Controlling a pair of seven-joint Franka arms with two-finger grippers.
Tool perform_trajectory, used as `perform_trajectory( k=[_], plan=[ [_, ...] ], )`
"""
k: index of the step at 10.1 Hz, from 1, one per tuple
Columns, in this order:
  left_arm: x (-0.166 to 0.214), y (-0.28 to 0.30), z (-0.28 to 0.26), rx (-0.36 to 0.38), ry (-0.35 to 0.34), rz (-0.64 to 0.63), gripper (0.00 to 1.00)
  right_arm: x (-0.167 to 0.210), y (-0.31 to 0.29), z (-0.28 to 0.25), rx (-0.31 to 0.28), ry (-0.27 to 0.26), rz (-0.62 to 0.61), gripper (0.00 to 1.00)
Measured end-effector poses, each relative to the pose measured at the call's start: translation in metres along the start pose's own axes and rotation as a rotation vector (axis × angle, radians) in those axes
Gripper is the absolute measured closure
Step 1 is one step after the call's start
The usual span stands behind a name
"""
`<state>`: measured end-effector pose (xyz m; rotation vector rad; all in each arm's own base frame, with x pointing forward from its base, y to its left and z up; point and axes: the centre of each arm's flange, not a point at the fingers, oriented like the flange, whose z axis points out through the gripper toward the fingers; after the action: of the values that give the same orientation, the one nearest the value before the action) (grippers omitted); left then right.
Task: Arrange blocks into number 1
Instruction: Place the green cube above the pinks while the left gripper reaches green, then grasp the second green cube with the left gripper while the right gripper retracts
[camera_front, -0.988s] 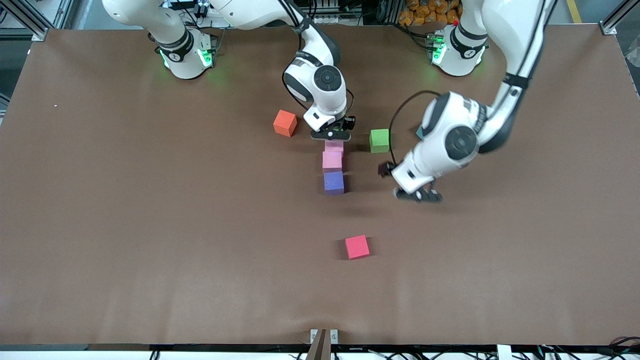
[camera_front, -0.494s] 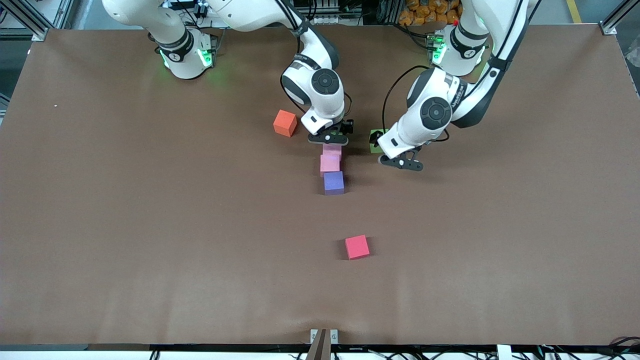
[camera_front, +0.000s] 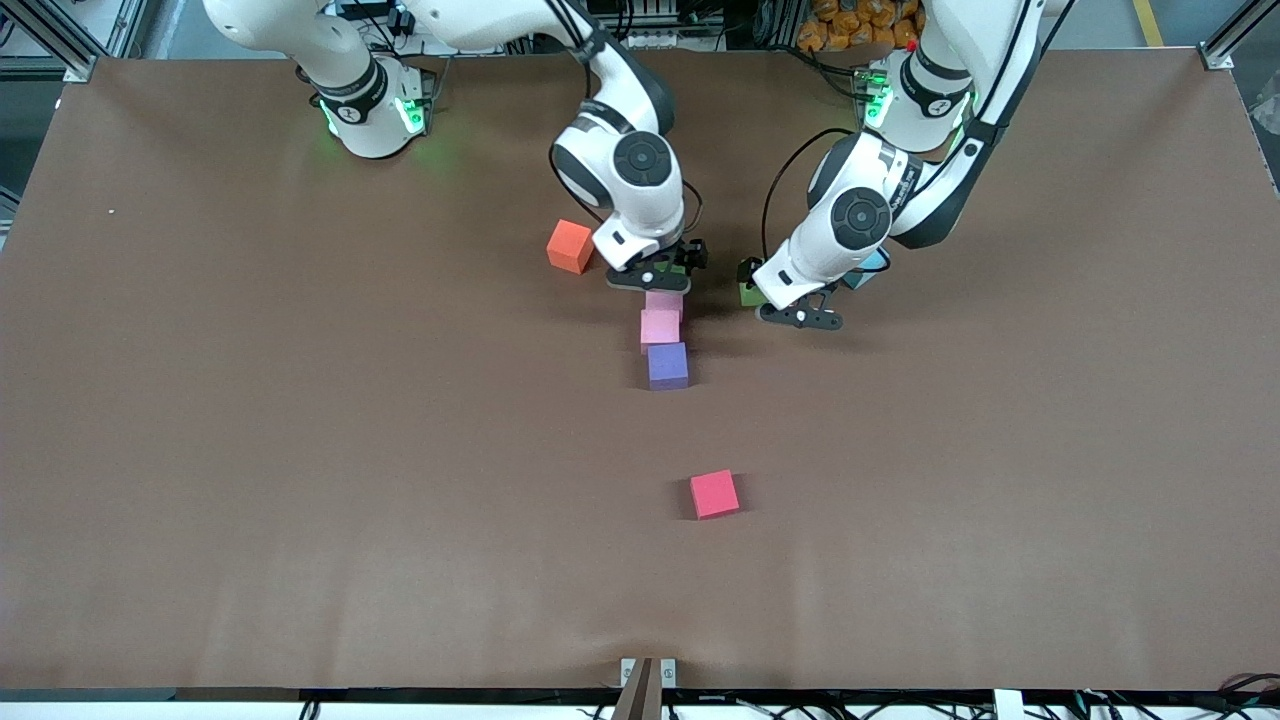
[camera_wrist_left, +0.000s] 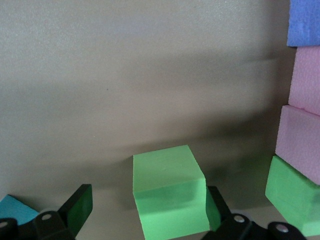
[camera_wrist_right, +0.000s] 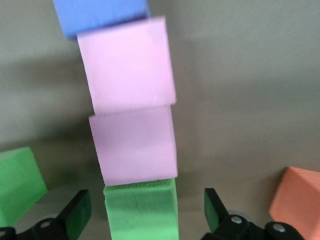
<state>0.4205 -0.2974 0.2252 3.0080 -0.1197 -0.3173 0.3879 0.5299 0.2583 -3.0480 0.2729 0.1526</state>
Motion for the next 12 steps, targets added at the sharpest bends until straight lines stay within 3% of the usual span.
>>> perform_trajectory(
  k=[4,7,9,10,11,12],
  plan=[
    [-0.008,0.024,0.013,-0.006,-0.024,-0.174,0.00,0.085,0.085,-0.086,-0.004,-0.018,0.025,0.00],
    [-0.012,0.033,0.024,-0.002,-0.044,-0.182,0.00,0.188,0.217,-0.142,-0.023,-0.039,-0.093,0.00],
    [-0.012,0.031,0.031,0.027,-0.041,-0.150,0.01,0.243,0.321,-0.165,-0.036,-0.024,-0.165,0.00],
    [-0.012,0.030,0.034,0.040,-0.040,-0.135,0.11,0.261,0.367,-0.172,-0.042,-0.016,-0.190,0.00],
    [-0.012,0.030,0.036,0.047,-0.041,-0.127,0.30,0.271,0.399,-0.182,-0.044,-0.005,-0.199,0.00],
    [-0.012,0.031,0.034,0.047,-0.038,-0.125,0.37,0.273,0.418,-0.197,-0.040,0.007,-0.191,0.00]
  ],
)
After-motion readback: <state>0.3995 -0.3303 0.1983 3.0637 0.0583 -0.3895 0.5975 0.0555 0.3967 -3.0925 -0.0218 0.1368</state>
